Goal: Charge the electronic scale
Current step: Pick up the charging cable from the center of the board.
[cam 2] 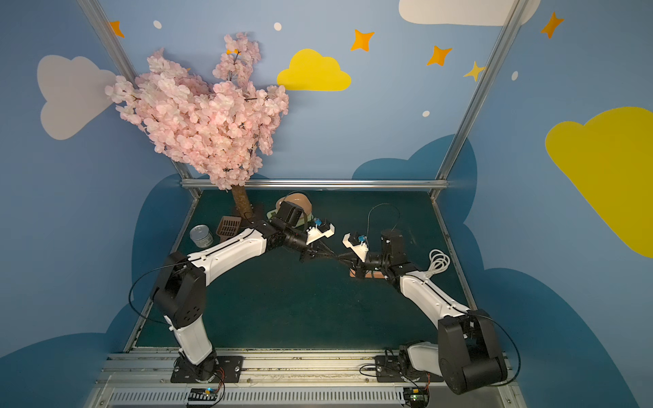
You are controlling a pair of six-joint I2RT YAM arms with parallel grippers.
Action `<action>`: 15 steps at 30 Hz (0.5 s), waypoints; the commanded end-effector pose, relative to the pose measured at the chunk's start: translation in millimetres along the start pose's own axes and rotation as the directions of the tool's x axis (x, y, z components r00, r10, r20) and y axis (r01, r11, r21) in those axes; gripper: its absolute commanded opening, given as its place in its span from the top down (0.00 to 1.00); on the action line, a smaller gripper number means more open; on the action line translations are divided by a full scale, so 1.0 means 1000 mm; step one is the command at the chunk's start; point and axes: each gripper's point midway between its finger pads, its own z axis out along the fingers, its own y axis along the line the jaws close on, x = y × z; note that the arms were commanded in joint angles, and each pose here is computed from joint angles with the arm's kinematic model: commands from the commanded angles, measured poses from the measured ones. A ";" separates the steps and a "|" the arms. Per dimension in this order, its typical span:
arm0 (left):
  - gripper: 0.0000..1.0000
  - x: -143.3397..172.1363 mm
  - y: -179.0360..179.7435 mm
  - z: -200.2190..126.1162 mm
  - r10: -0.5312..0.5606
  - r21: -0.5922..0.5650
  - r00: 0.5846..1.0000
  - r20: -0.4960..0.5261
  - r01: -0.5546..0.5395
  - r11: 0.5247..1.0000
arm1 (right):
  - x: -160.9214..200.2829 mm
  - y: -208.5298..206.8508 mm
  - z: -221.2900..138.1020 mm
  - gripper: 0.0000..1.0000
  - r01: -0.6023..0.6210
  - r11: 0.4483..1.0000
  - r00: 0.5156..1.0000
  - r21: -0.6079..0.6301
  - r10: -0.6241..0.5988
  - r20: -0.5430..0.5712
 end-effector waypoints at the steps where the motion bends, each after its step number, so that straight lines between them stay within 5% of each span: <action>1: 0.89 -0.003 -0.005 0.001 0.004 0.034 1.000 0.013 -0.004 0.999 | -0.006 0.000 -0.001 0.96 0.006 1.000 1.000 -0.017 -0.006 0.006; 3: 0.75 -0.004 -0.006 0.001 0.000 0.040 1.000 0.018 -0.001 0.999 | -0.006 0.000 -0.001 0.99 0.008 1.000 1.000 -0.020 -0.008 0.007; 5: 0.72 -0.006 -0.008 0.000 0.001 0.045 1.000 0.023 -0.002 0.999 | -0.005 0.000 -0.001 0.99 0.008 1.000 1.000 -0.021 -0.007 0.005; 15: 0.86 -0.005 -0.009 0.000 0.012 0.044 1.000 0.022 -0.013 0.999 | -0.004 0.001 -0.001 0.99 0.009 1.000 1.000 -0.022 -0.009 -0.003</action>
